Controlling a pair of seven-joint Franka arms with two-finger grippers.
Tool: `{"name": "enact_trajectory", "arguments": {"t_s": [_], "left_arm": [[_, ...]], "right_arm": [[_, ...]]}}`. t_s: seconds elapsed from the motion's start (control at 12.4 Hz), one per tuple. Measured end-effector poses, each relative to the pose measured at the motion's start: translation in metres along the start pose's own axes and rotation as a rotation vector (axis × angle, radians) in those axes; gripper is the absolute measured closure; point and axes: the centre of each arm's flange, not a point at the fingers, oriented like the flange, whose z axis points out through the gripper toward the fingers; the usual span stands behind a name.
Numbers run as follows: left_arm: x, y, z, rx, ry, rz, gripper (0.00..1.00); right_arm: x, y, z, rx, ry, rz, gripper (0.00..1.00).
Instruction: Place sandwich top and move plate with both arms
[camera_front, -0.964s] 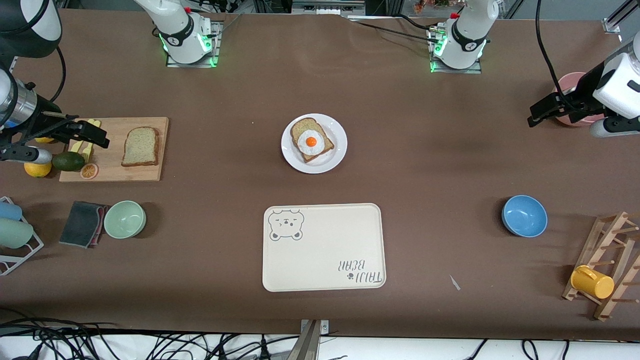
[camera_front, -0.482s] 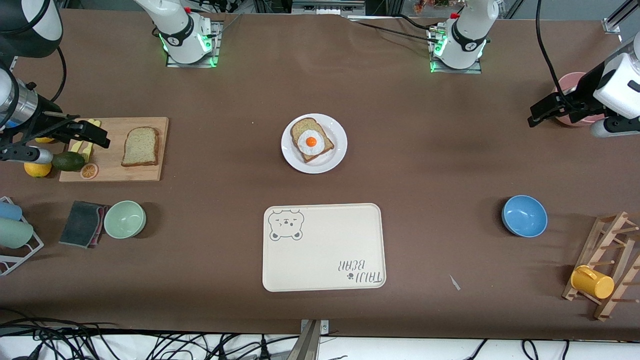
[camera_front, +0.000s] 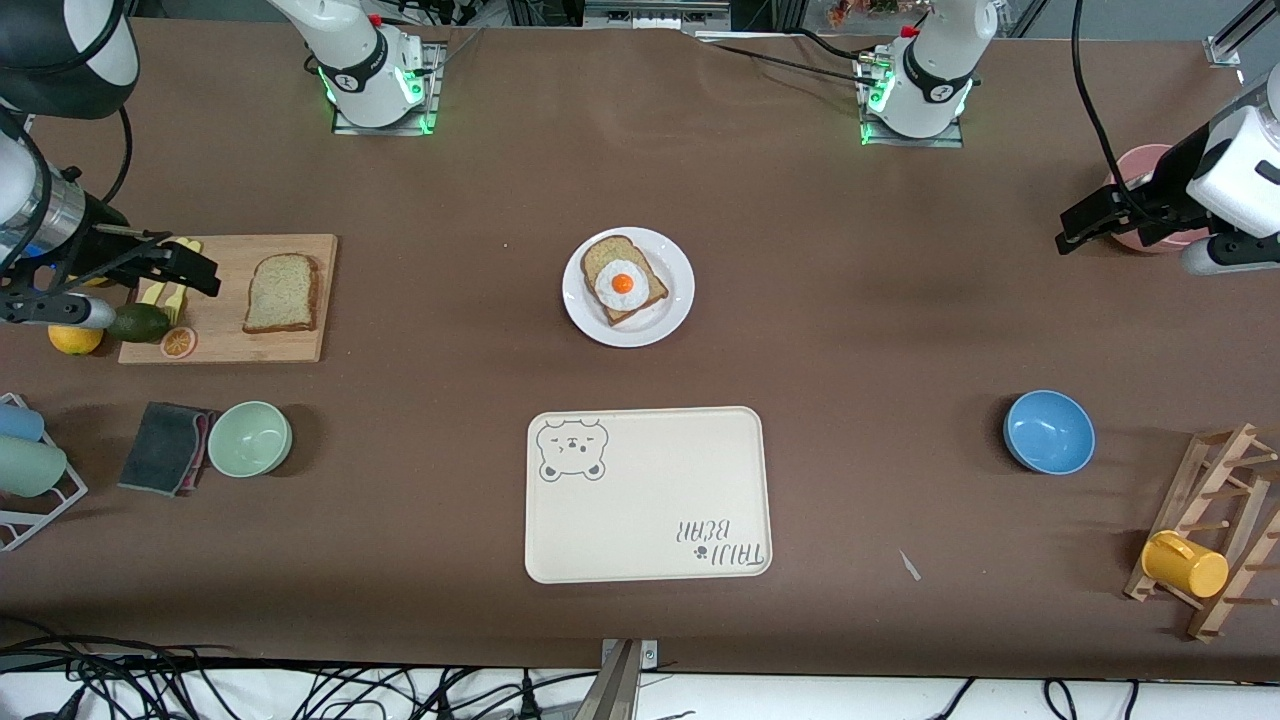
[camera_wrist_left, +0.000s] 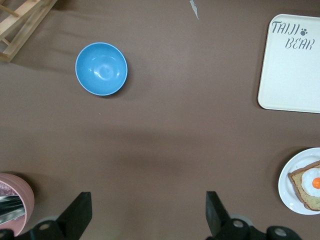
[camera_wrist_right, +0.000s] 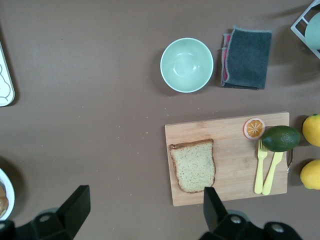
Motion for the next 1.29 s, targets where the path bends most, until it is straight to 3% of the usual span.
{"name": "enact_trajectory", "arguments": {"t_s": [1.29], "left_arm": [[0.004, -0.002, -0.001, -0.004, 0.003, -0.003, 0.0]], "right_arm": [[0.007, -0.009, 0.021, -0.017, -0.022, -0.02, 0.0]]}}
